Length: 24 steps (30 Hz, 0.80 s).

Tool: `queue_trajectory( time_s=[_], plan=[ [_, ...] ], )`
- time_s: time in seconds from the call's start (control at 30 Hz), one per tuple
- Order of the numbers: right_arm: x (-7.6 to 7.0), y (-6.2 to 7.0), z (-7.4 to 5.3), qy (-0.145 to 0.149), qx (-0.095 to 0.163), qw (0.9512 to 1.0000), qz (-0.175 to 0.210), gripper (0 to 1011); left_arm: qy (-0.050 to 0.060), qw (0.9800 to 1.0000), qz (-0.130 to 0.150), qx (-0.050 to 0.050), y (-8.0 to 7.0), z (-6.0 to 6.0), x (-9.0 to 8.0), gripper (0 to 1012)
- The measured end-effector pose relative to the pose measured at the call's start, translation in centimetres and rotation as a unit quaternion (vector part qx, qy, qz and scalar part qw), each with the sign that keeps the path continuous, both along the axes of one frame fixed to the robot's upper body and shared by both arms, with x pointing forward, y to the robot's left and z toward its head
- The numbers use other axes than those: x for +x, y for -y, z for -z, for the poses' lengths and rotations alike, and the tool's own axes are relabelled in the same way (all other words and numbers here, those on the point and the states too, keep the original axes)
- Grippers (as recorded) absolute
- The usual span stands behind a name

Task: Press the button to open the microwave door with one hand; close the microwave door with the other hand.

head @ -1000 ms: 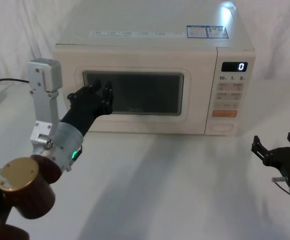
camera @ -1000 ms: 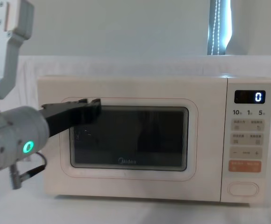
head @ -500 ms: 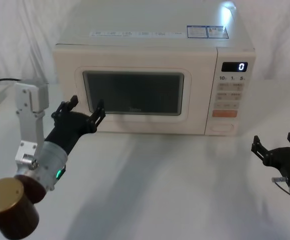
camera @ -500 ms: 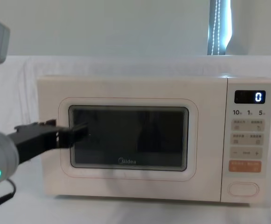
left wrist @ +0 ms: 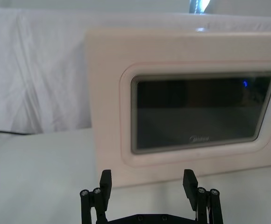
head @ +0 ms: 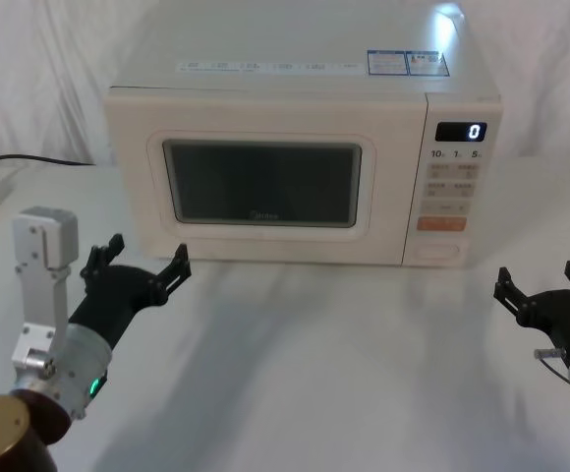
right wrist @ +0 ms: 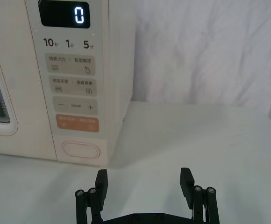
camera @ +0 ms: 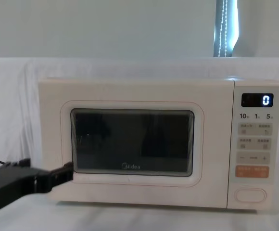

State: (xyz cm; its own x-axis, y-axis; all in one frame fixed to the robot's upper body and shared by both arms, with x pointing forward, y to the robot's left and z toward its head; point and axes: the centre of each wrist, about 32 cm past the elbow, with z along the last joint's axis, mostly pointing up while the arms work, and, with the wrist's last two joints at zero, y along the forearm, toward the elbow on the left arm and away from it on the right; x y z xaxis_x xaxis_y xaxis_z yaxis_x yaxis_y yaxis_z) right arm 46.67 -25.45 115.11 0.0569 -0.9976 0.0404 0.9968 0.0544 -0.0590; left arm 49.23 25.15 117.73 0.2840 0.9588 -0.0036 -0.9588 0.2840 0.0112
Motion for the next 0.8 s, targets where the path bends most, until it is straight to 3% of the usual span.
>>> queue_trajectory(
  time_s=[0.23,0.5,0.8],
  plan=[
    [0.0,0.0,0.0,0.0,0.0,1.0,0.0,1002,-0.009,0.9999,-0.013,-0.005,-0.7,1.3,-0.6,1001],
    [0.0,0.0,0.0,0.0,0.0,1.0,0.0,1002,-0.011,0.9994,-0.026,-0.018,-1.3,2.0,-1.0,1001],
    [0.0,0.0,0.0,0.0,0.0,1.0,0.0,1002,-0.011,0.9993,-0.03,-0.017,-1.6,2.3,-1.2,1001]
  ],
)
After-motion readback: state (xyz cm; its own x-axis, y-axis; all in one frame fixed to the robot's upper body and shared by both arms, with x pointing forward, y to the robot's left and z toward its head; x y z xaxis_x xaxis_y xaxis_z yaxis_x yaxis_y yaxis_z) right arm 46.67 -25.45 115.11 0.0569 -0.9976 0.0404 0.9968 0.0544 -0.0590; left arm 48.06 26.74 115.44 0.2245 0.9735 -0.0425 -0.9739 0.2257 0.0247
